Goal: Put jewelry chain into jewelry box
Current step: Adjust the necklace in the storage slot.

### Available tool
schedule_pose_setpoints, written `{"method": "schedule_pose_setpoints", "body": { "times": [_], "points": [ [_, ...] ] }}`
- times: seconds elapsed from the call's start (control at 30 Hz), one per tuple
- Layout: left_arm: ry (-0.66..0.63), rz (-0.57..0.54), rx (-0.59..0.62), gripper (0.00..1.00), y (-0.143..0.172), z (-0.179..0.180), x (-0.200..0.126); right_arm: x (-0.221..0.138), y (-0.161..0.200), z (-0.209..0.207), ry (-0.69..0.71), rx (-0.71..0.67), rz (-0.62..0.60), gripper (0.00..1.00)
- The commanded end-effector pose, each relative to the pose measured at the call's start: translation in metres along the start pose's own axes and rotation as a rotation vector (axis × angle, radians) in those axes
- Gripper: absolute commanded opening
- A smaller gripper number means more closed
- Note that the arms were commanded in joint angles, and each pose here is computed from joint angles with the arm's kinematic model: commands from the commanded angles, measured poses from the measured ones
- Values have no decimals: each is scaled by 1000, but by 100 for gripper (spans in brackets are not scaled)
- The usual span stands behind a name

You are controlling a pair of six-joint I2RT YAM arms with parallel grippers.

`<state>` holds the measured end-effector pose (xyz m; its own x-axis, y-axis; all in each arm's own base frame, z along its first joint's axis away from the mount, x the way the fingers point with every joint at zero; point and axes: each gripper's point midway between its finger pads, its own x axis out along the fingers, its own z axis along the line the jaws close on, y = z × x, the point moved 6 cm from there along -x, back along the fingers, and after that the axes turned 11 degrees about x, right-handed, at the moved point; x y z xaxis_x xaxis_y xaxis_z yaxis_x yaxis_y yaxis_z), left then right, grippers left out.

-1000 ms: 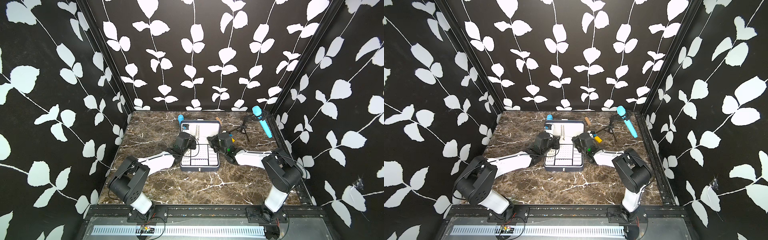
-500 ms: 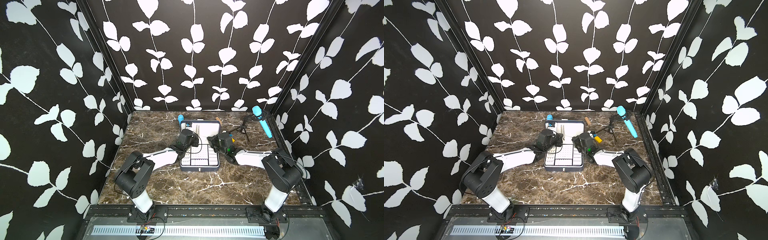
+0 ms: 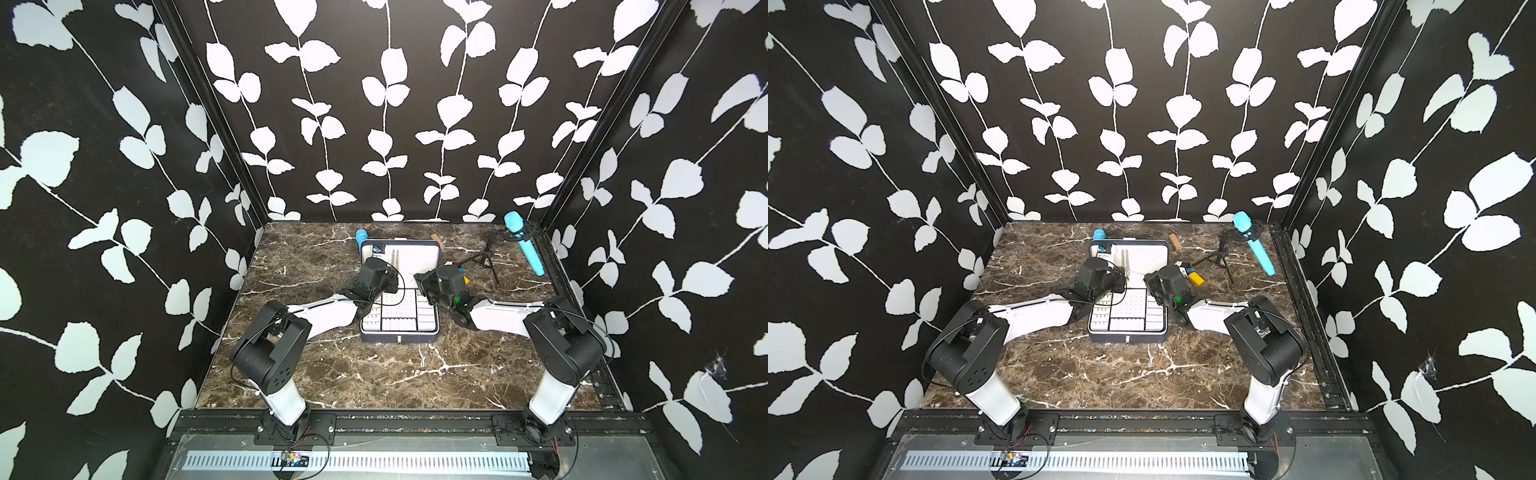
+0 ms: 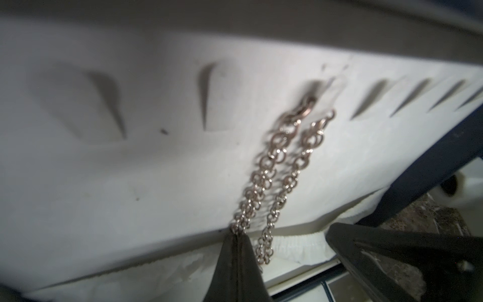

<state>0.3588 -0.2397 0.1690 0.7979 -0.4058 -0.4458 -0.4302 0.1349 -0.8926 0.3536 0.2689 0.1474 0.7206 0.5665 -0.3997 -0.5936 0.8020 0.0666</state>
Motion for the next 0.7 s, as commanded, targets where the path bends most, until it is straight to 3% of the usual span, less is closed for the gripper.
{"method": "schedule_pose_setpoints", "body": {
  "times": [0.0,0.67],
  "points": [
    [-8,-57,-9,0,-18,2,-5,-8,5,7,-23,-6,31,0],
    [-9,-168,-57,0,-55,1,-19,-8,5,6,-24,-5,32,0]
  ]
}}
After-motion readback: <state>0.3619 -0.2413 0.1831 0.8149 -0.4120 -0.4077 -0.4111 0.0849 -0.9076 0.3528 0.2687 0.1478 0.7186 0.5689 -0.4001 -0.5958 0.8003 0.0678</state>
